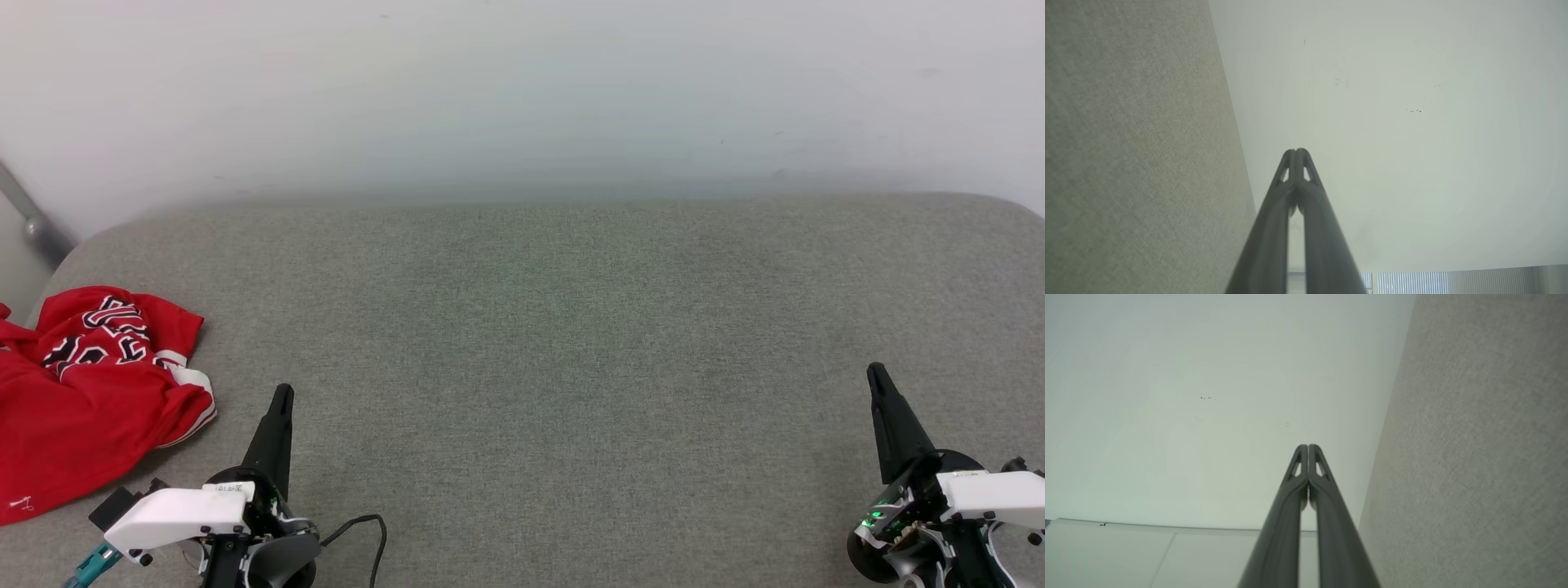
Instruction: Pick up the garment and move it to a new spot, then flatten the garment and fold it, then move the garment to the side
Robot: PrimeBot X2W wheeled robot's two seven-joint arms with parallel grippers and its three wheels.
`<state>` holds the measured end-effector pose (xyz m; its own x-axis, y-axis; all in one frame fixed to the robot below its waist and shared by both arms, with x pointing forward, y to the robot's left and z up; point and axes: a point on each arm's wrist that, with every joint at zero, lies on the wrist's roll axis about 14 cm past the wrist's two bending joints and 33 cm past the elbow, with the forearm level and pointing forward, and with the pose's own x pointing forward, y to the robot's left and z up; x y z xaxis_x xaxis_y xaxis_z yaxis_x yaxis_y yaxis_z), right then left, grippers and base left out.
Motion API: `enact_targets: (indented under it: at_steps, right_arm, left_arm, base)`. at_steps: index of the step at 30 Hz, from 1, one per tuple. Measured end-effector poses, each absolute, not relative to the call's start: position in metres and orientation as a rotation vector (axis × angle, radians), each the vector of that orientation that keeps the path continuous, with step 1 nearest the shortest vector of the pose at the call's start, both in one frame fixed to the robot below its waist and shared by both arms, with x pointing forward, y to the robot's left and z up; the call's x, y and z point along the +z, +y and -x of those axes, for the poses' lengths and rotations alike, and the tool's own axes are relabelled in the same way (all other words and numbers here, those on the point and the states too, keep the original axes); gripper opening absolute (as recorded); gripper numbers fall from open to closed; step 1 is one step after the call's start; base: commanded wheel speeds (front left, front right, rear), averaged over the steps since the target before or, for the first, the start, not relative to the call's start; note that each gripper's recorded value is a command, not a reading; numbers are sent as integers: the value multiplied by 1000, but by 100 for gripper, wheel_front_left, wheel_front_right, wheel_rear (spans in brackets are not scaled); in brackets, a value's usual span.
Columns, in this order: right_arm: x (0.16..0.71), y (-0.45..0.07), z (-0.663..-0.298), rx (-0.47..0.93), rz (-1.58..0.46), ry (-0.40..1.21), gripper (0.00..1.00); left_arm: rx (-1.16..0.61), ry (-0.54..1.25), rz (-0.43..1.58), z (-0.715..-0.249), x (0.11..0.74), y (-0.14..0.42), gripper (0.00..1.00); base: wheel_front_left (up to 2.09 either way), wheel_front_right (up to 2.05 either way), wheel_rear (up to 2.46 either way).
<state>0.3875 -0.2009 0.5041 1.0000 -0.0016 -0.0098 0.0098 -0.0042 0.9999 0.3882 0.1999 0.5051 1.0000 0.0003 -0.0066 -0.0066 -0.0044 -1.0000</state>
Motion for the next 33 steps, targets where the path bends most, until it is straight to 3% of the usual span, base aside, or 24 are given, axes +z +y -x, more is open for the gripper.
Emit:
enact_targets:
  at_steps: [11,12,24,33]
  right_arm:
    - [504,-201,-388,-9,-1575,6,0]
    - [501,-201,-386,-16,-1576,13,100]
    - [494,-201,-382,-54,-1557,6,100]
    - [500,-202,-382,-55,-1453,-20,100]
  left_arm:
    - [5,5,1575,-388,505,200,0]
    - [12,12,1576,-387,502,200,100]
    - [19,15,1562,-384,500,191,100]
    - [10,14,1439,-383,502,185,100]
  base:
    - [0,0,0]
    - [0,0,0]
    - [0,0,0]
    - [0,0,0]
